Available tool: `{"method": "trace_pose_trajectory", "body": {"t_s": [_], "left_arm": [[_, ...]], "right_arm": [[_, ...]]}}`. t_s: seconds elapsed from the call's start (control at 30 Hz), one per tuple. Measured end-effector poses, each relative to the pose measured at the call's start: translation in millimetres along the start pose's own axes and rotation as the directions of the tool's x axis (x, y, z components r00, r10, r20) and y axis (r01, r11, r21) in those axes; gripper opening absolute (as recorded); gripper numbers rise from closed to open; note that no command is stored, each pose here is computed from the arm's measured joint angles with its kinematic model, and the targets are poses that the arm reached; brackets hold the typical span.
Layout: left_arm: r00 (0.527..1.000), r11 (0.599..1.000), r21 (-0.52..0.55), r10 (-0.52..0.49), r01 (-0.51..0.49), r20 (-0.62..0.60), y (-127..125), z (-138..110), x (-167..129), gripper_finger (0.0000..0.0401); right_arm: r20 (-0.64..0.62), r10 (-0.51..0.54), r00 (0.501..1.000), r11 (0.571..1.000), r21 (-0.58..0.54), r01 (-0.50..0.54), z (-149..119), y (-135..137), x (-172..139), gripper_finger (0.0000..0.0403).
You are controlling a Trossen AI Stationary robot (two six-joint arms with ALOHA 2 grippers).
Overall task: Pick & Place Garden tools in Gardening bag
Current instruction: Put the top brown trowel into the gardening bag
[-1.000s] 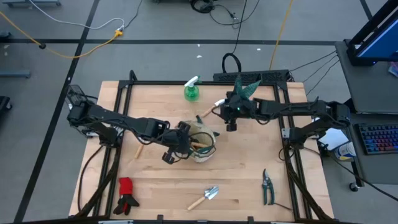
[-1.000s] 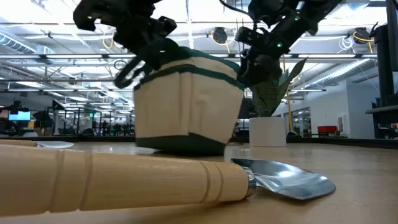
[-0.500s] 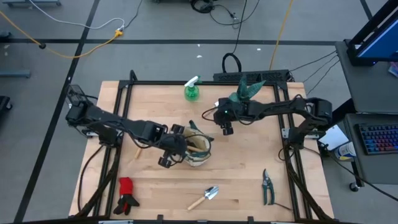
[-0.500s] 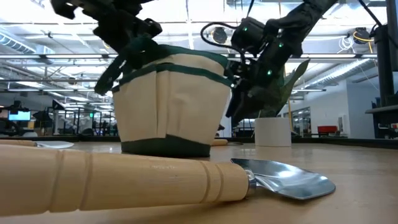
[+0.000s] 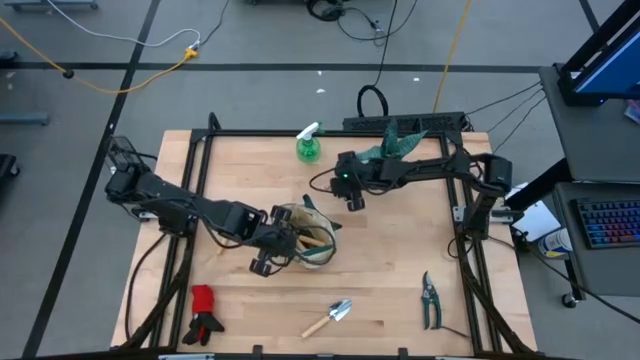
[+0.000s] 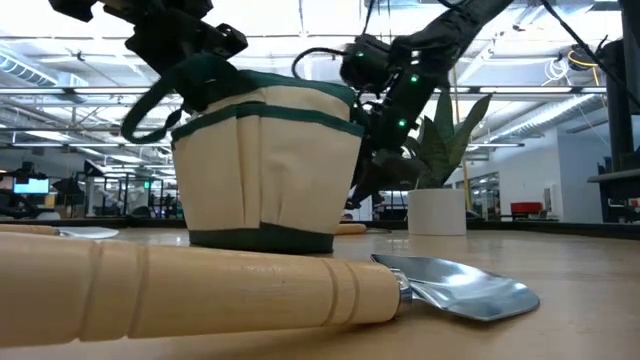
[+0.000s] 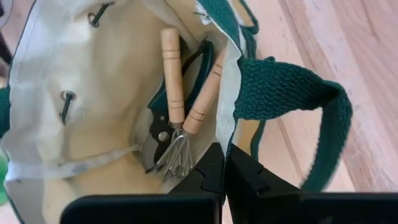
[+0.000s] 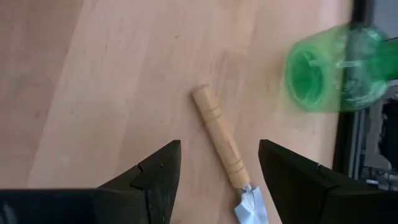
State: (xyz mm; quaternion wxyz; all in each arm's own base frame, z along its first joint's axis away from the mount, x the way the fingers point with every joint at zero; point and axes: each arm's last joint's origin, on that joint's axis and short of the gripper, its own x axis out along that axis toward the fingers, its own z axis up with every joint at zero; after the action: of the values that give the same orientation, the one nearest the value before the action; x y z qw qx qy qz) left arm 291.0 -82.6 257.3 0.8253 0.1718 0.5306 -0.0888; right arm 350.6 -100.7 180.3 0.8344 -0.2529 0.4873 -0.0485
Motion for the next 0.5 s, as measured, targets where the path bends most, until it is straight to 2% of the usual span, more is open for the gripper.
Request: {"method": "trace_pose_trajectory", "body": {"t_s": [0.17,0.37,0.5], "left_arm": [[1.000,1.000,0.008,0.003,-0.003,-0.001,0,0,0,0.0020],[1.000,1.000,0.009,0.003,-0.003,-0.002,0,0,0,0.0005],[1.000,1.000,0.008,0.003,-0.003,-0.002,0,0,0,0.0014]], "right_arm": [[-0.059,0.039,0.997,0.999,-0.013,-0.040,5,-3,10,0.0210],[-0.073,0.052,0.996,0.999,-0.008,-0.053,9,-3,21,0.0210],[-0.094,0.060,0.994,0.998,-0.020,-0.062,5,-3,31,0.0210]]}}
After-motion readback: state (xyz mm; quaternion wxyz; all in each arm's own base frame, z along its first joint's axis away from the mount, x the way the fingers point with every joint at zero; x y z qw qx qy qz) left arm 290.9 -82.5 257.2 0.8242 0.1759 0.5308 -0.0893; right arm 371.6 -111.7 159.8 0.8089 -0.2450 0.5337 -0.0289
